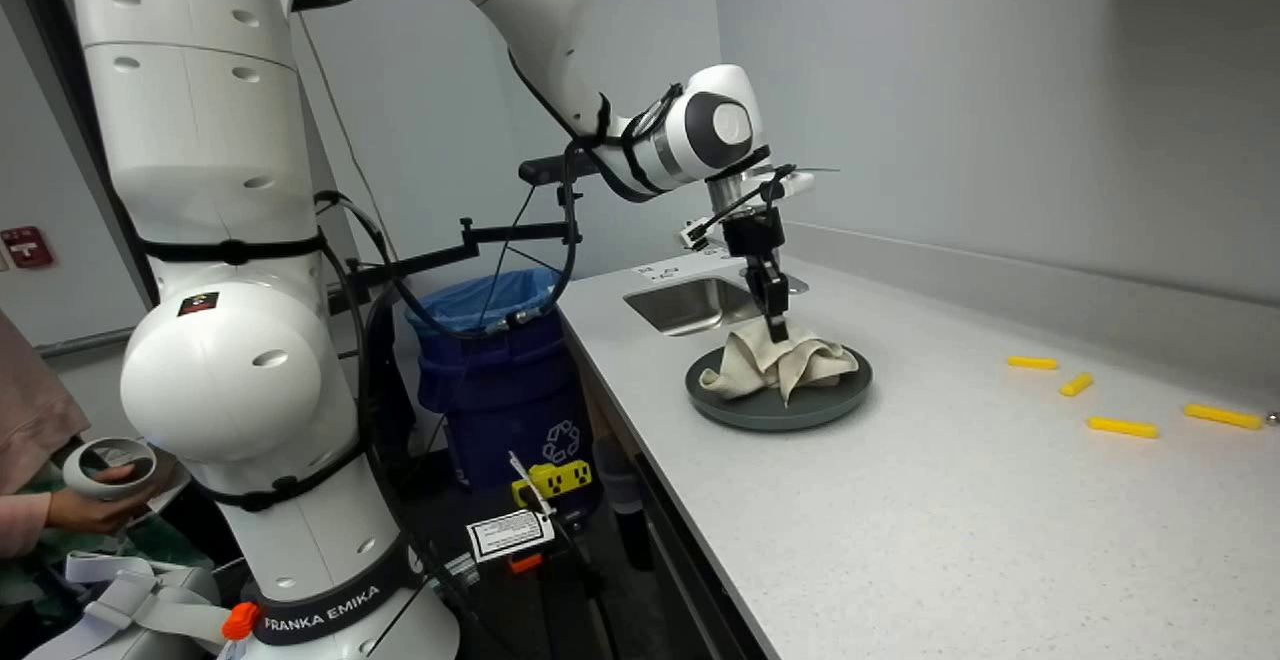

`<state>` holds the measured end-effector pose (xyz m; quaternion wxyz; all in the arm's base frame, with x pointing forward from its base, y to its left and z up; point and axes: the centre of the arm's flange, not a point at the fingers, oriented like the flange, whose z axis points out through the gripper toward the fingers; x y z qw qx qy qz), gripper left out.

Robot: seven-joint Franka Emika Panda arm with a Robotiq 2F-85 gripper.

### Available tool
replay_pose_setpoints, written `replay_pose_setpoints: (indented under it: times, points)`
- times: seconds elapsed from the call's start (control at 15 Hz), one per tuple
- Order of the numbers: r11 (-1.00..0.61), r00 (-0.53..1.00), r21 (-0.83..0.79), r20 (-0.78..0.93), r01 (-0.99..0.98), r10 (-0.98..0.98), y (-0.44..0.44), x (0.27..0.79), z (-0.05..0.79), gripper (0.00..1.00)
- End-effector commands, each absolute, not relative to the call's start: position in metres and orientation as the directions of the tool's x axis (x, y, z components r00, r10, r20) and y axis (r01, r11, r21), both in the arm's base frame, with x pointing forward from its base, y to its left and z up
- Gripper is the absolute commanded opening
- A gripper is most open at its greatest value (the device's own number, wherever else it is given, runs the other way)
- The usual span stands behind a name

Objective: Use the towel to wipe the grey plate

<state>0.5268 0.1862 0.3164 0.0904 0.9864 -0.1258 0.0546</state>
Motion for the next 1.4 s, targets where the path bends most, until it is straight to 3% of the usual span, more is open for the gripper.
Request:
replay_pose_setpoints:
  times: [0.0,0.27,0.87,1.27,1.33]
  points:
    - [-0.946,0.948,0.117,0.139,-0.302,-0.286,0.187,0.524,0.317,0.01]
    - [-0.957,0.927,0.046,0.266,-0.288,-0.266,0.201,0.549,0.322,0.01]
    - [-0.995,0.743,-0.054,0.662,-0.088,-0.101,0.298,0.601,0.499,0.01]
    - [-0.996,0.742,-0.066,0.664,-0.060,-0.088,0.322,0.612,0.493,0.01]
    - [-0.996,0.759,-0.066,0.645,-0.062,-0.090,0.321,0.614,0.484,0.30]
